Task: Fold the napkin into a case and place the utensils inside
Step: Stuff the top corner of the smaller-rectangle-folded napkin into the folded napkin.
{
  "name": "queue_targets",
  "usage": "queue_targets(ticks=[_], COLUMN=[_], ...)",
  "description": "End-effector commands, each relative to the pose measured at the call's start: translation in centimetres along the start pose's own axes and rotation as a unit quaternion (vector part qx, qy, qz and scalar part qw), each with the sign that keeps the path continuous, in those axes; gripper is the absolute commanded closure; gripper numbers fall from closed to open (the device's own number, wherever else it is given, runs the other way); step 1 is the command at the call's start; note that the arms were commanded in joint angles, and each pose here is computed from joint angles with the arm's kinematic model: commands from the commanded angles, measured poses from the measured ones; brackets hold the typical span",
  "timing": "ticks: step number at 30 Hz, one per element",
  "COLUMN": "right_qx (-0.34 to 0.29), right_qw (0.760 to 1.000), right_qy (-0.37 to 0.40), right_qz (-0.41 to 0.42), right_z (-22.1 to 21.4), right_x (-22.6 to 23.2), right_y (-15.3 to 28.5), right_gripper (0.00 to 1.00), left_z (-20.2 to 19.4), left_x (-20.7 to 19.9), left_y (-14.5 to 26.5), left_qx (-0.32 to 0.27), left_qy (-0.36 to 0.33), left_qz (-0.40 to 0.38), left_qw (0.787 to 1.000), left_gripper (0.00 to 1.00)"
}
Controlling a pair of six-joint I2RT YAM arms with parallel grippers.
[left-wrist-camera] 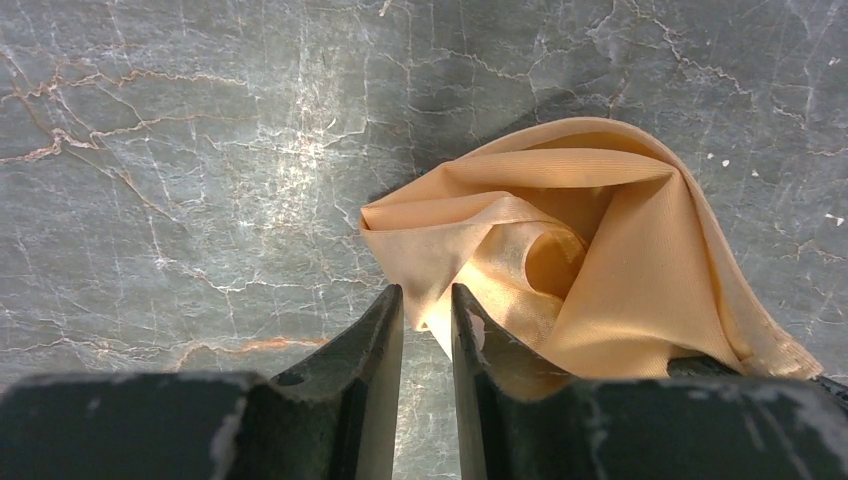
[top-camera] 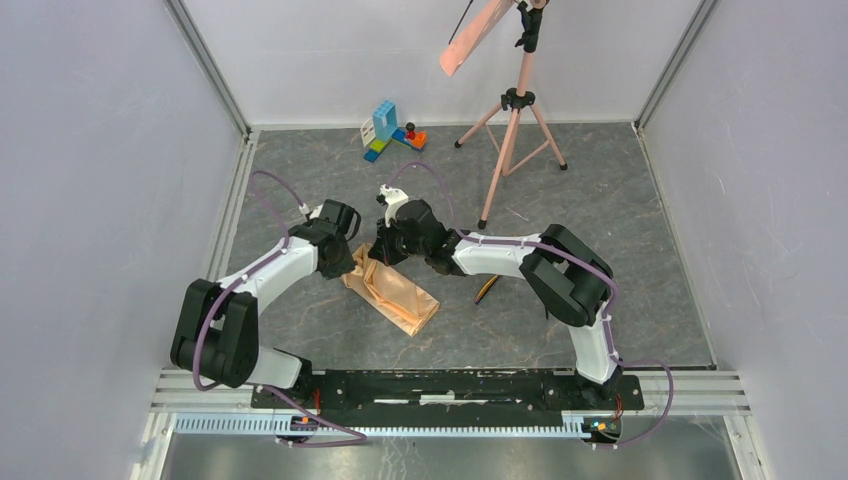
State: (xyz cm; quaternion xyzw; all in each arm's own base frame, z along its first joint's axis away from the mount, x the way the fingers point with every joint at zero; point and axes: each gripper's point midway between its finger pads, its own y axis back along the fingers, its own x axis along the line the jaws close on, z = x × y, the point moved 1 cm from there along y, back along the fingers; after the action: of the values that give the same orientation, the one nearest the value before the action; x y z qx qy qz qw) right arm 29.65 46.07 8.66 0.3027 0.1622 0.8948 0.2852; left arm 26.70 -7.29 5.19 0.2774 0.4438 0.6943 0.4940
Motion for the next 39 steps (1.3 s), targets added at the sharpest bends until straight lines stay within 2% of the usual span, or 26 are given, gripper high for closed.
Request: queue_targets(ticks=[1, 8, 16, 24, 34, 39], right_qx=[-0.023, -0.018, -0.011, 0.009, 0.038, 0.043], right_qw=[1.000, 1.000, 1.000, 1.000, 0.998, 0.996], right_qy=[0.004, 0.004, 0.015, 0.016, 0.025, 0.035], right_qz=[0.016, 0.018, 0.022, 0.024, 0.042, 0.068], right_z=[1.7, 1.5, 1.3, 0.1, -2.7, -2.1], right_x=[1.1, 1.1, 1.5, 2.9, 3.6, 3.0], right_y=[0.1, -0.1, -0.3, -1.8, -4.8, -4.3], right_gripper=[1.00, 1.00, 1.00, 1.00, 0.99, 0.94], left_z=[1.6, 1.5, 2.2, 2.2, 2.0, 1.6], left_x=[-0.5, -1.0, -1.0, -1.2, -1.5, -1.1], left_y=[0.0, -0.6, 0.1, 0.9, 0.8, 0.5], left_qx=[-0.026, -0.023, -0.050, -0.095, -0.109, -0.105], left_qy=[-0.021, -0.032, -0.024, 0.008, 0.035, 0.052], left_qz=[0.004, 0.013, 0.005, -0.050, -0.096, -0.103], left_qw=[0.999, 0.999, 0.998, 0.994, 0.989, 0.988], left_gripper=[0.70, 0.75, 0.97, 0.98, 0.98, 0.98])
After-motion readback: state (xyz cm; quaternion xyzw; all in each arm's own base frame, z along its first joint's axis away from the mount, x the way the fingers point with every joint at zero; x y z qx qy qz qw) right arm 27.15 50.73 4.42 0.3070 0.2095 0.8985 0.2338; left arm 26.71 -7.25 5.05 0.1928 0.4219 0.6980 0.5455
